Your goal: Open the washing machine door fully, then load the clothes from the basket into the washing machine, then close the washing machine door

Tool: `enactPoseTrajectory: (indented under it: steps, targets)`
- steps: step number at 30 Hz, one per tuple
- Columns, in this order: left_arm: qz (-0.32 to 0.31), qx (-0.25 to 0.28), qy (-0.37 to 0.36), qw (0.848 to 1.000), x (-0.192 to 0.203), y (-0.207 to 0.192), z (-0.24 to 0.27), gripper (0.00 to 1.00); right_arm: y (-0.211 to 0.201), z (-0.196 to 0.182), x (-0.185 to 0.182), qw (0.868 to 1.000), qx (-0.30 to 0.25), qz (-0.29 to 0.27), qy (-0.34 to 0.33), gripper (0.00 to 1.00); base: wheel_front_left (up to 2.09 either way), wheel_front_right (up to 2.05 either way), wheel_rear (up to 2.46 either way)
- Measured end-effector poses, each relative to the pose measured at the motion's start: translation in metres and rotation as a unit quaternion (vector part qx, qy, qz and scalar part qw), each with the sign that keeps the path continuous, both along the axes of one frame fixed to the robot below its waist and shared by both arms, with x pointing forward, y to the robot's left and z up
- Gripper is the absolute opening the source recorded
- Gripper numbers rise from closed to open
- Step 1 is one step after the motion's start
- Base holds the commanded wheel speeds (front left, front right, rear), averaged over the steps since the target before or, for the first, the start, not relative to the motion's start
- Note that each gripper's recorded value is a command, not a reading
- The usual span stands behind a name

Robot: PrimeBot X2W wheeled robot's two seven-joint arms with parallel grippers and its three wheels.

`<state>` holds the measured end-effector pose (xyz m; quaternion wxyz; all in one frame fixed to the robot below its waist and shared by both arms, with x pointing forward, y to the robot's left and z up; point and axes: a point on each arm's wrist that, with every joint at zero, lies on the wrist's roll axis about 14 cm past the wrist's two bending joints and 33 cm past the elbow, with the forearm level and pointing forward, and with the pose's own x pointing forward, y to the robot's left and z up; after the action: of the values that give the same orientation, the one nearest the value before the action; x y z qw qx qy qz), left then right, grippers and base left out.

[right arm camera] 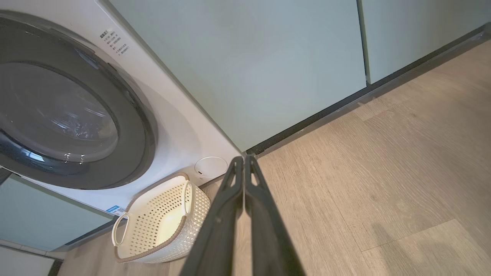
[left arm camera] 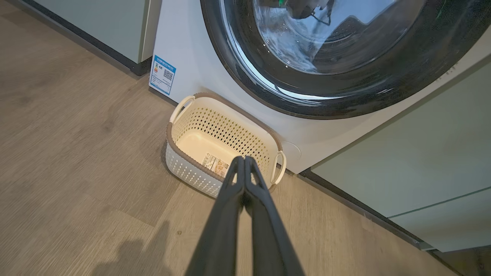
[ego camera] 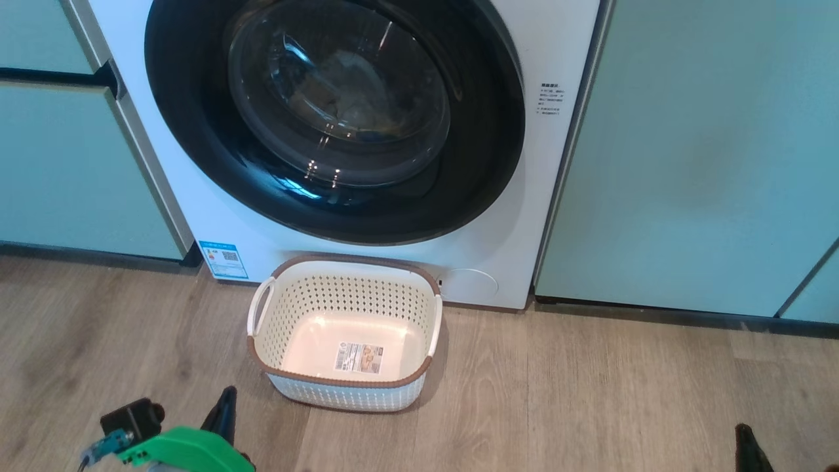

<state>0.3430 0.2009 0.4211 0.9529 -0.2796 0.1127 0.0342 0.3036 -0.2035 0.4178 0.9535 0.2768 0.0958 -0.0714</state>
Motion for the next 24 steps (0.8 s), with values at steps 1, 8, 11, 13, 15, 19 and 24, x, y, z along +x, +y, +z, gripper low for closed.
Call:
enactPoseTrajectory:
  steps: [1,8,11,13,15,19,24]
  targets:
    - [0.002,-0.005,0.000,1.000,0.000,0.000,0.000,0.00,0.000,-0.001,0.000,1.000,0.006,-0.001,0.002,0.00,0.00,0.00,0.00]
    - [0.012,-0.039,0.000,0.999,0.002,-0.001,0.002,0.00,-0.001,0.004,0.007,0.999,0.041,-0.010,-0.004,0.00,0.00,0.00,0.00]
    - [0.016,-0.055,-0.001,0.998,0.003,-0.001,0.003,0.00,-0.002,0.004,0.008,0.998,0.056,-0.015,-0.004,0.00,0.00,0.00,0.00]
    - [0.019,-0.065,0.000,0.998,0.003,-0.001,0.003,0.00,-0.002,0.003,0.008,0.998,0.066,-0.019,-0.002,0.00,0.00,0.00,0.00]
    - [0.023,-0.076,0.001,0.997,0.003,-0.001,0.003,0.00,-0.002,0.003,0.008,0.997,0.076,-0.021,-0.001,0.00,0.00,0.00,0.00]
    - [0.030,-0.095,0.000,0.995,0.005,0.000,0.005,0.00,-0.003,0.007,0.014,0.995,0.097,-0.027,-0.008,0.00,0.00,0.00,0.00]
    - [0.036,-0.121,-0.003,0.992,0.006,-0.001,0.008,0.00,-0.004,0.010,0.017,0.992,0.122,-0.035,-0.013,0.00,0.00,0.00,0.00]
